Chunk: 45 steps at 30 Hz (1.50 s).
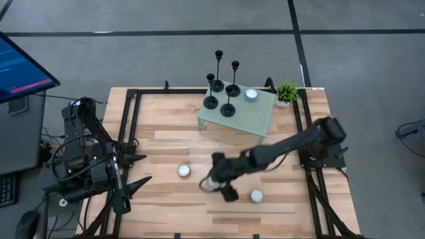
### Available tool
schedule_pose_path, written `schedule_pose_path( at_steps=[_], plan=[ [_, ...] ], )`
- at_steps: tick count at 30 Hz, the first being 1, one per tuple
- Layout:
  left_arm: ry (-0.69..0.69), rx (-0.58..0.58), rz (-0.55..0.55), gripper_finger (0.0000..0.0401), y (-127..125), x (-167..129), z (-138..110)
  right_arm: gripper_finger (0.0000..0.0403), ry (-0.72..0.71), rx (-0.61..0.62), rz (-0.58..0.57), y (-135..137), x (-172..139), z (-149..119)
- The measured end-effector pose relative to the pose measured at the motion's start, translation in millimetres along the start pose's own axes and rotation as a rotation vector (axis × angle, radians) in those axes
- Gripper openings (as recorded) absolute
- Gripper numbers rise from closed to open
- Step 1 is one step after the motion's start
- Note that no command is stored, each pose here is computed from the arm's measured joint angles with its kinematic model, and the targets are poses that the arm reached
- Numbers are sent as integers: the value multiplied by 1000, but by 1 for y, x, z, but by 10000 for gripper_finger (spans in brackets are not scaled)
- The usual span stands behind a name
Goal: Pick & Place candle stick holders
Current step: Put the blue scented candle on the shelf
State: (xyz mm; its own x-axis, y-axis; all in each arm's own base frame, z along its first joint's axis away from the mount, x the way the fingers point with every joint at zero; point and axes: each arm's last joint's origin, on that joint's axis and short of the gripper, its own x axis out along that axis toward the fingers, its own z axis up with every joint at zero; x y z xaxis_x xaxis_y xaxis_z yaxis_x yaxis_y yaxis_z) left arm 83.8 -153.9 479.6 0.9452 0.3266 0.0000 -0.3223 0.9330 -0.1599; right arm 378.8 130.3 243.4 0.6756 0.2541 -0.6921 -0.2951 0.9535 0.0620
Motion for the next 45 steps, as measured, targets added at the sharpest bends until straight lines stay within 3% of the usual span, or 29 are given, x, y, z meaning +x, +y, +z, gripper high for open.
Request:
schedule_pose_path(
  at_steps=[10,20,29,37,45],
  plan=[
    [0,0,0,287,0,0,0,287,124,141,-290,-73,-120,-11],
    [0,0,0,287,0,0,0,287,133,327,-491,-133,-191,-33],
    [0,7,0,287,0,0,0,288,107,459,-554,-167,-190,-56],
    [0,24,0,287,0,0,0,288,-116,564,-580,-163,-186,-80],
    [0,24,0,287,0,0,0,288,-87,637,-583,-158,-157,-100]
  ],
)
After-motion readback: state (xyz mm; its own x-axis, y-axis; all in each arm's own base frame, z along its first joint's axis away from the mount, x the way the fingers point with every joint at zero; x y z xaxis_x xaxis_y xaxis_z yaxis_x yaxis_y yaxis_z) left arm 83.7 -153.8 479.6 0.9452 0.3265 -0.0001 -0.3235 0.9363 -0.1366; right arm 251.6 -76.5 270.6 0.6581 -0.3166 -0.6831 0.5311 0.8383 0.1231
